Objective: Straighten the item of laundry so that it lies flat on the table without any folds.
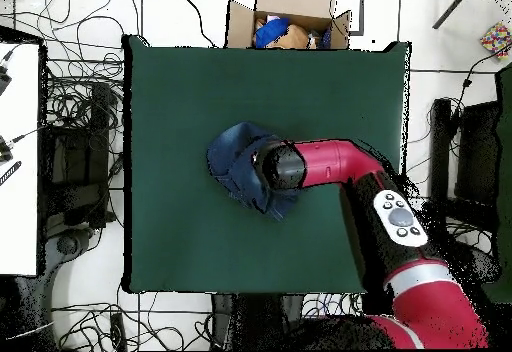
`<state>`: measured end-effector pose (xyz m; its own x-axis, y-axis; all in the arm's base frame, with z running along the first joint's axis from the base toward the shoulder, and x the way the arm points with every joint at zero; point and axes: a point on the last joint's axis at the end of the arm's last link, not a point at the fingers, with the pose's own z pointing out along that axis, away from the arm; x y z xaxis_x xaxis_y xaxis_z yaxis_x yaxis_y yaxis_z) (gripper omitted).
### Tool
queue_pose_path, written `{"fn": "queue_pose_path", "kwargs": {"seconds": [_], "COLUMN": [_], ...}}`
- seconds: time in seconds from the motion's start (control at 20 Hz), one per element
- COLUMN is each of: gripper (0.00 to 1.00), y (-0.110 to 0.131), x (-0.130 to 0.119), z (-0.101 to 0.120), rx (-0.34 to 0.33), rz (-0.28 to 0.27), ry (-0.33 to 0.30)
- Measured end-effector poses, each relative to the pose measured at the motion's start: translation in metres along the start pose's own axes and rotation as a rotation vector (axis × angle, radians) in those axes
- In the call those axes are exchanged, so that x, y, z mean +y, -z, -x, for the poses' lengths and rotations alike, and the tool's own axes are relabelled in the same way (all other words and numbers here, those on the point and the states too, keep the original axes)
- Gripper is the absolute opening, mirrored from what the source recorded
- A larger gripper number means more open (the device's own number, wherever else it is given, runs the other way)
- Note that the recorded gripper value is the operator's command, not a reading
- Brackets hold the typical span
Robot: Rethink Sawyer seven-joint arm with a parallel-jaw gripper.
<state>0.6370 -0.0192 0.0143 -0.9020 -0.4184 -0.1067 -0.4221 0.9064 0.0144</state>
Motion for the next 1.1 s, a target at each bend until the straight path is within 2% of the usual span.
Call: {"fn": "queue_pose_path", "kwargs": {"seconds": [0.3, 0.5, 0.75, 1.1], "gripper": [1.00, 1.00, 1.00, 1.00], "y": [-0.023, -0.040, -0.060, -0.065], "x": [0.011, 0.009, -0.002, -0.013], "z": [0.009, 0.014, 0.033, 0.044], "rx": [-0.034, -0.044, -0.065, -0.014], "rz": [-0.004, -0.011, -0.024, -0.004], "ry": [0.010, 0.007, -0.010, -0.048]}}
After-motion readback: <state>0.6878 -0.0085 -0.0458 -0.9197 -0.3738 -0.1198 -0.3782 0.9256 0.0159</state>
